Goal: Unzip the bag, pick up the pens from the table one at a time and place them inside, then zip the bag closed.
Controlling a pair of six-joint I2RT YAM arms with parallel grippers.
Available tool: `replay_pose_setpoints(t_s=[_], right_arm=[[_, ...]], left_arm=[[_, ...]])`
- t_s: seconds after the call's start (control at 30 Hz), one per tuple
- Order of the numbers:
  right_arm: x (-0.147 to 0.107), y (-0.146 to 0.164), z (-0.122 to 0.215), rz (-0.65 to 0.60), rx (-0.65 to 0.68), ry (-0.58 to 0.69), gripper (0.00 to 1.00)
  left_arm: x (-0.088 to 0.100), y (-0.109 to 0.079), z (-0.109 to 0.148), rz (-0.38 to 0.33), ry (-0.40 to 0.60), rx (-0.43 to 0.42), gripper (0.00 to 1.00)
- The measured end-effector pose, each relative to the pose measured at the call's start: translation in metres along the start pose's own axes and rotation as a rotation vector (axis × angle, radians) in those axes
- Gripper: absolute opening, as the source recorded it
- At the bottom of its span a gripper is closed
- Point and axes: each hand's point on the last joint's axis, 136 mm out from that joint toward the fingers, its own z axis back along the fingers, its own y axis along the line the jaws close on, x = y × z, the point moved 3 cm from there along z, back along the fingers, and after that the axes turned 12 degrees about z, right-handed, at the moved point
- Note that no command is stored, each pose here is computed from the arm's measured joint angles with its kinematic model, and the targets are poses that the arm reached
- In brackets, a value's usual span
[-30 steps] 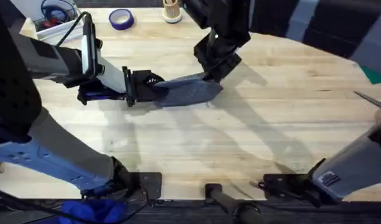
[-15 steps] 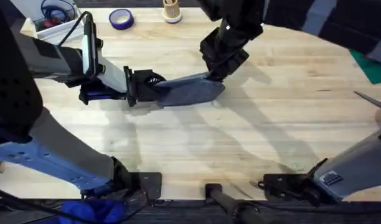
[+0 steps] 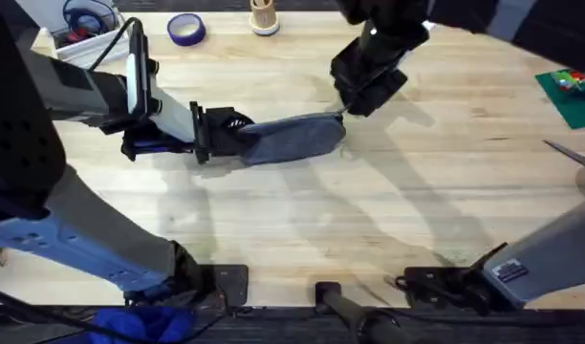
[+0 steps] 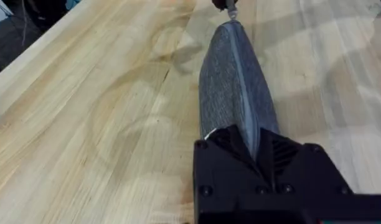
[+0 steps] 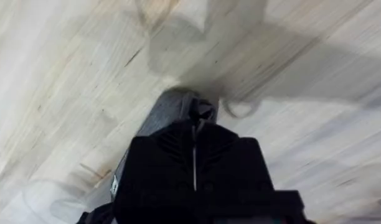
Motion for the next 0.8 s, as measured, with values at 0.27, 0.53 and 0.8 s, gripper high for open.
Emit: replay_pose_setpoints(t_s=[0.27,0.53,0.8], right_arm=[[0.002,-0.007,0.0,0.012,-0.026,0.005,0.03],[0.006,-0.014,-0.001,0.001,-0.053,0.005,0.03],[0.008,-0.016,-0.004,0.006,-0.062,-0.016,0.03]], left_arm=[[0.0,0.0,0.0,0.001,0.0,0.0,0.04],[0.0,0.0,0.0,0.001,0.0,0.0,0.04],[0.0,0.0,0.0,0.001,0.0,0.0,0.04]])
